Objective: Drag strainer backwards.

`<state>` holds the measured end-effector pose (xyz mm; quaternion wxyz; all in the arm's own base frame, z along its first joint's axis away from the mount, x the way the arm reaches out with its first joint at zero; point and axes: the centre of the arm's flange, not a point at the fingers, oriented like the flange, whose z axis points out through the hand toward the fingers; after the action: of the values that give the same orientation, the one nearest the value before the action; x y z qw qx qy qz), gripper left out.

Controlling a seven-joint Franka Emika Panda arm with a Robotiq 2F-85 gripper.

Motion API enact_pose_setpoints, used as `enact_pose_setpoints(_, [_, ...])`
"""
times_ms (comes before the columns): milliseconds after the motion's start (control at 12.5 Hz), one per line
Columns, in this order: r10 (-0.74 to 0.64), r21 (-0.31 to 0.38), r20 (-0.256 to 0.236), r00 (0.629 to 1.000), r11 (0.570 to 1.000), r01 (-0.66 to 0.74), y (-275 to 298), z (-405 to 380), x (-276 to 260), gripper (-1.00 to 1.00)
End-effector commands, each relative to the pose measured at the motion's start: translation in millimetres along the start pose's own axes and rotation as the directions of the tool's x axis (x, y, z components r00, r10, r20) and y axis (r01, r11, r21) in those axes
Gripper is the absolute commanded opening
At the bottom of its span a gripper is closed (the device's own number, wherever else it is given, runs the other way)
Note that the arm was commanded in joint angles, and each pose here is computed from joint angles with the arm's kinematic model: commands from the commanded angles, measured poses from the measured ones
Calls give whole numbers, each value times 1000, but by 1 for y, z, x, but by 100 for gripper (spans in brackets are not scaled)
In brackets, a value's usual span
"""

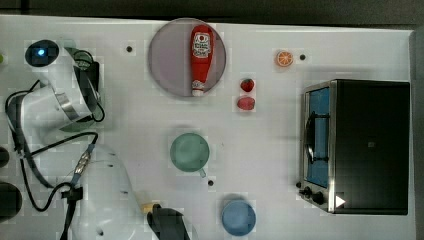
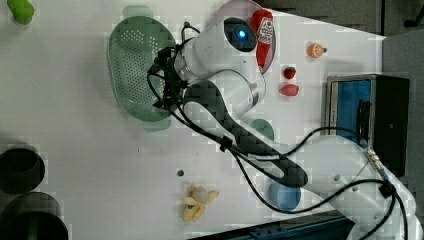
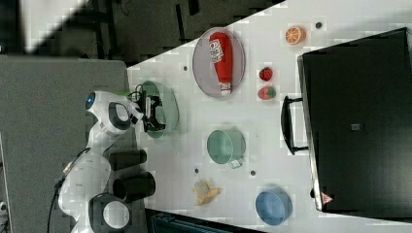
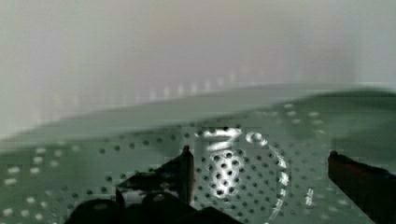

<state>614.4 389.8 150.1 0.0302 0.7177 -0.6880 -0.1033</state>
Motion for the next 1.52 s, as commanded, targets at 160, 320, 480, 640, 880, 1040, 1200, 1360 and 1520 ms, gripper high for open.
enact_pose_setpoints(160, [8,12,-10,1000,1000,-8,35,-14,-15,100])
enact_pose_setpoints(320, [-1,12,-10,1000,1000,1,55,-8,-17,100])
enact_pose_setpoints(480, [-2,11,-2,1000,1000,2,74,-3,-18,100])
enact_pose_setpoints(640, [1,0,7,1000,1000,-1,93,1,-20,100])
enact_pose_setpoints(880, [-19,-29,-17,1000,999,18,125,9,-22,100])
enact_pose_setpoints(1040, [-16,-38,-12,1000,999,15,144,15,-23,100])
enact_pose_setpoints(1200, [-18,-27,2,1000,999,18,160,20,-27,100])
enact_pose_setpoints(1360, [-18,-30,8,1000,999,18,177,25,-30,100])
enact_pose_setpoints(1520, [-18,-49,5,1000,999,18,194,31,-32,100])
